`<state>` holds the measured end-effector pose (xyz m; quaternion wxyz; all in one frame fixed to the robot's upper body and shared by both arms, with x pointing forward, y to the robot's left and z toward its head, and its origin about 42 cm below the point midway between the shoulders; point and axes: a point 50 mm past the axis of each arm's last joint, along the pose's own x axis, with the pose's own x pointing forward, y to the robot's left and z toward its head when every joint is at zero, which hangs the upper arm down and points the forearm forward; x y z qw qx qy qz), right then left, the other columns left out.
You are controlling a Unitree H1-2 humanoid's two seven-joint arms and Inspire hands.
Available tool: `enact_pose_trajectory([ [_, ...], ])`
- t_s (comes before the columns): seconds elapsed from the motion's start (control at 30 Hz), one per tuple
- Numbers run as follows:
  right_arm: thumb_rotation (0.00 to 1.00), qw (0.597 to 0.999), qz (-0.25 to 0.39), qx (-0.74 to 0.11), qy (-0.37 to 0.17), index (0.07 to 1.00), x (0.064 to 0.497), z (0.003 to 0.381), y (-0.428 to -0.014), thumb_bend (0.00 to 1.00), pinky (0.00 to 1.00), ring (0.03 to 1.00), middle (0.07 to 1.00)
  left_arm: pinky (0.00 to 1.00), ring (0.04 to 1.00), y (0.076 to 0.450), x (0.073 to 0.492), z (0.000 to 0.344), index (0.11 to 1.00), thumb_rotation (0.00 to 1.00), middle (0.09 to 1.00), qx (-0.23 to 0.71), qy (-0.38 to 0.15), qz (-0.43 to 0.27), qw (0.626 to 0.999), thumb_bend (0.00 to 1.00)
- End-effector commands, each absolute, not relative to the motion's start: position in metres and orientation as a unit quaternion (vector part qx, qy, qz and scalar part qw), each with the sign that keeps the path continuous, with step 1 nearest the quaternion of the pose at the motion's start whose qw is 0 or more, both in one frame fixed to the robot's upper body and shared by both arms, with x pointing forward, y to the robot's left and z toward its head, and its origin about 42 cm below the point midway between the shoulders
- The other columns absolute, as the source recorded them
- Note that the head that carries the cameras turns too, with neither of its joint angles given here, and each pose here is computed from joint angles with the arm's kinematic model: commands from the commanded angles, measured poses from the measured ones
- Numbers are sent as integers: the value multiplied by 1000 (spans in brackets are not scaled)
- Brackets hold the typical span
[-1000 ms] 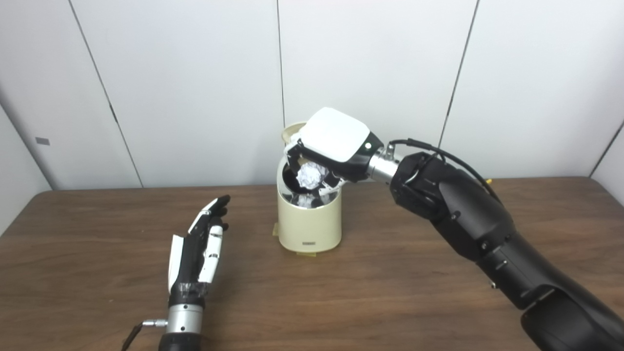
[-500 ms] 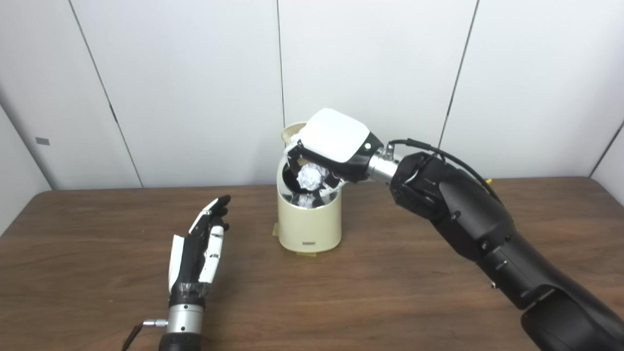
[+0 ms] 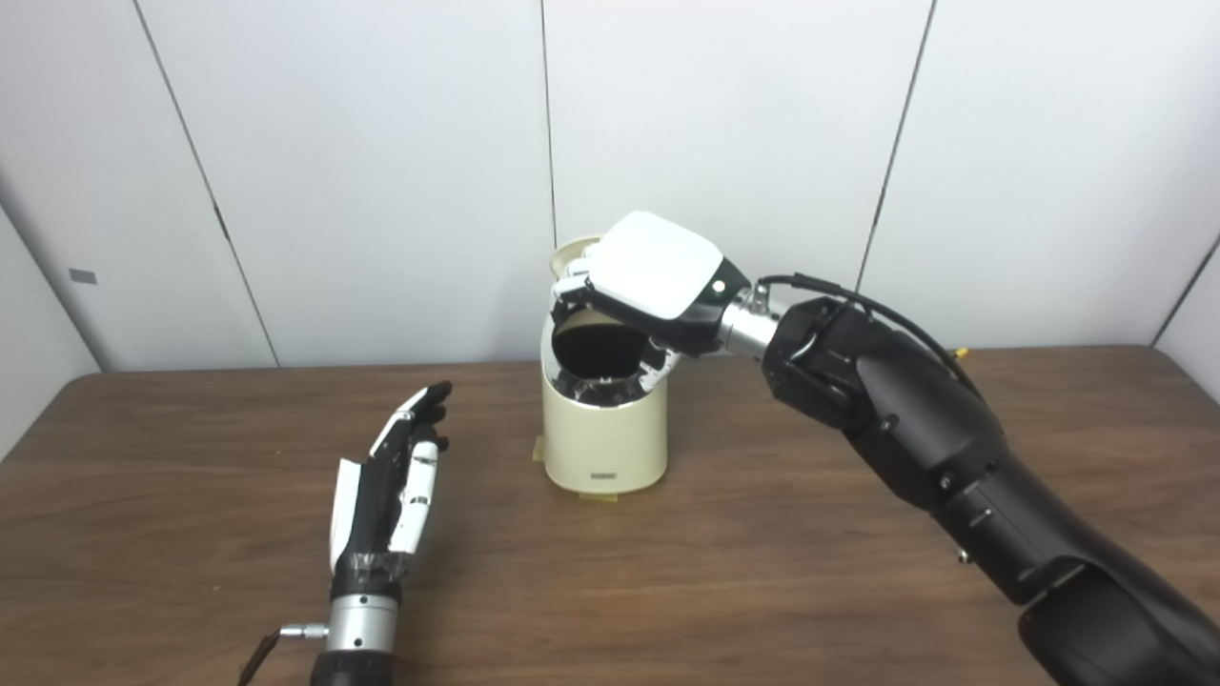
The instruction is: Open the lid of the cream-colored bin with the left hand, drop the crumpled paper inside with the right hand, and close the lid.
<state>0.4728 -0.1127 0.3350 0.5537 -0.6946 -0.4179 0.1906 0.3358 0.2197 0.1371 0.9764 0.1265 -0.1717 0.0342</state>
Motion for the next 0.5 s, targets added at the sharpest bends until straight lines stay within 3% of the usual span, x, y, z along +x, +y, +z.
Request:
enact_pose_trajectory([
  [0.0,147,552,151,-686,-449,656,473,368,-112,1000,538,677,711,755,857,218,332,131,865,895,878,136,-172,31,975,248],
  [0.17,156,555,143,-675,-465,644,473,368,-112,1000,520,651,695,755,856,218,332,131,864,882,877,135,-172,31,975,242],
  [0.27,266,564,125,-639,-508,589,473,367,-115,946,471,576,622,760,857,219,332,130,865,873,877,136,-172,30,975,245],
  [0.37,400,581,85,-581,-563,408,472,364,-119,827,292,366,437,776,863,219,332,130,868,887,880,137,-171,26,975,246],
  [0.43,462,600,52,-537,-591,303,472,361,-120,800,196,259,330,768,861,219,332,130,867,896,879,137,-172,25,975,257],
  [0.47,466,610,38,-516,-601,295,472,360,-120,800,188,251,321,768,861,219,332,130,866,896,879,136,-173,25,975,257],
])
